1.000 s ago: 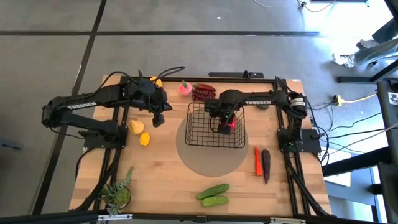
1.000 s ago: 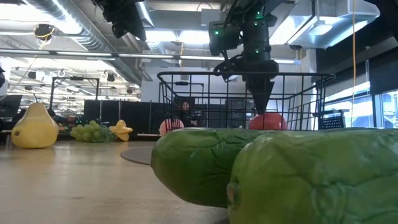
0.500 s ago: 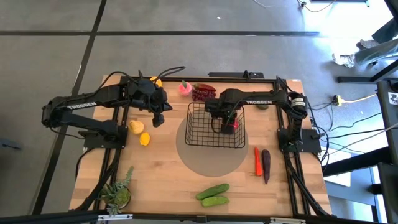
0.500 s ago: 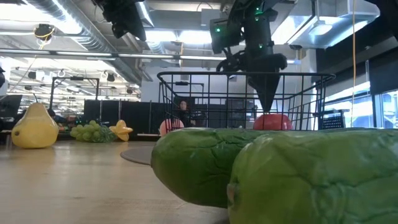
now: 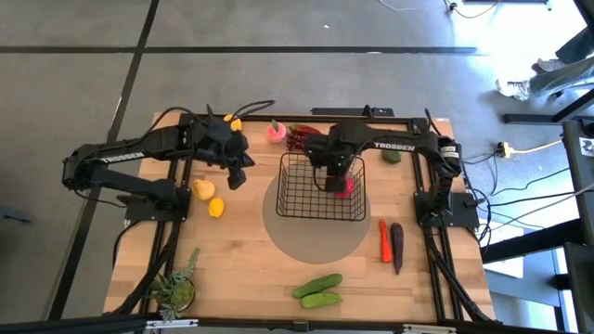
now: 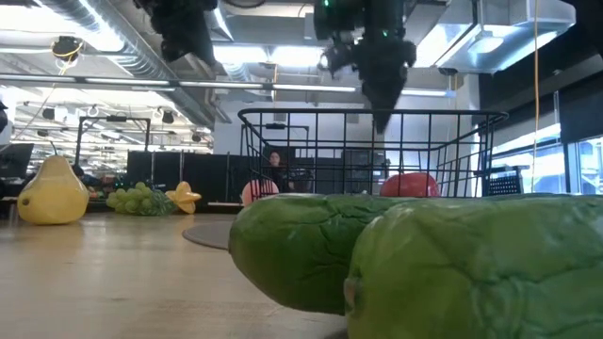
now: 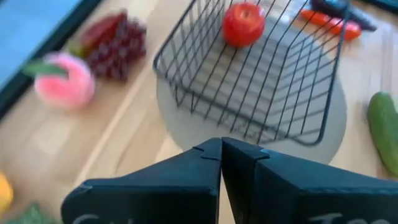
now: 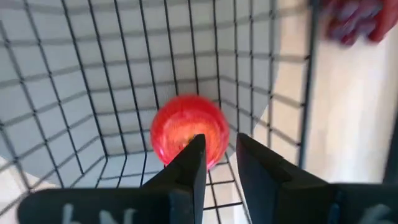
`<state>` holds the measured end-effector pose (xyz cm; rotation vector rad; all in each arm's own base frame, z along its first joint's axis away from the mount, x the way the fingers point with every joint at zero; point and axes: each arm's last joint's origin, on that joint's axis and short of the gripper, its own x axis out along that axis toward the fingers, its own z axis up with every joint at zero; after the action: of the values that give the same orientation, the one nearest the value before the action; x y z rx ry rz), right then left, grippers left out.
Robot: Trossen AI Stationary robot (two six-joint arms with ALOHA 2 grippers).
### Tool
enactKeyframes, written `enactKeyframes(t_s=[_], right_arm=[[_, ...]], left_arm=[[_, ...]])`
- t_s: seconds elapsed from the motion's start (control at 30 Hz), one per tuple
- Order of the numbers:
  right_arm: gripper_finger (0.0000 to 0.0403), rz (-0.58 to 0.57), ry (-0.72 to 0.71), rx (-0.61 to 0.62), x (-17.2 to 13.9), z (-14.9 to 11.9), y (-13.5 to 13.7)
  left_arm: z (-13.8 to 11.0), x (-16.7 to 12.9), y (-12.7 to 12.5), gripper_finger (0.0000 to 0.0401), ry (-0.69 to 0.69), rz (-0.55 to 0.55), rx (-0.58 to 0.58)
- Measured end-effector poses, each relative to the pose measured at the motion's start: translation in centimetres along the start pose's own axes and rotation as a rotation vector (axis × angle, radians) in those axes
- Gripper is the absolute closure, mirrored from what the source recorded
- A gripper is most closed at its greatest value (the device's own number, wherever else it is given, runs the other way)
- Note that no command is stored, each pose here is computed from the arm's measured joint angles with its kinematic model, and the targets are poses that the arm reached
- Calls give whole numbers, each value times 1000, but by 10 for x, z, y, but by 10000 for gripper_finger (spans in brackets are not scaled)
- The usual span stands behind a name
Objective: Build produce basket
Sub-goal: Put the yellow star fruit into the black wire basket
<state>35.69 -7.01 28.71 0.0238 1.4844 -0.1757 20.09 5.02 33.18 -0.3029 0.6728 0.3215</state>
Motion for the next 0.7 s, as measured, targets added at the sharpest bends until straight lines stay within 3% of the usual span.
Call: enactKeyframes(t_s=[0.27, 0.57, 0.7], right_arm=[[320, -21, -185, -63, -52, 11, -6], [320, -59, -397, -126, -111, 12, -11], [320, -78, -475, -158, -136, 7, -13]], left_arm=[[-18, -2, 4, 401, 182, 54, -62], [-21, -3, 14, 401, 194, 211, -211], [-22, -5, 25, 401, 180, 332, -293]])
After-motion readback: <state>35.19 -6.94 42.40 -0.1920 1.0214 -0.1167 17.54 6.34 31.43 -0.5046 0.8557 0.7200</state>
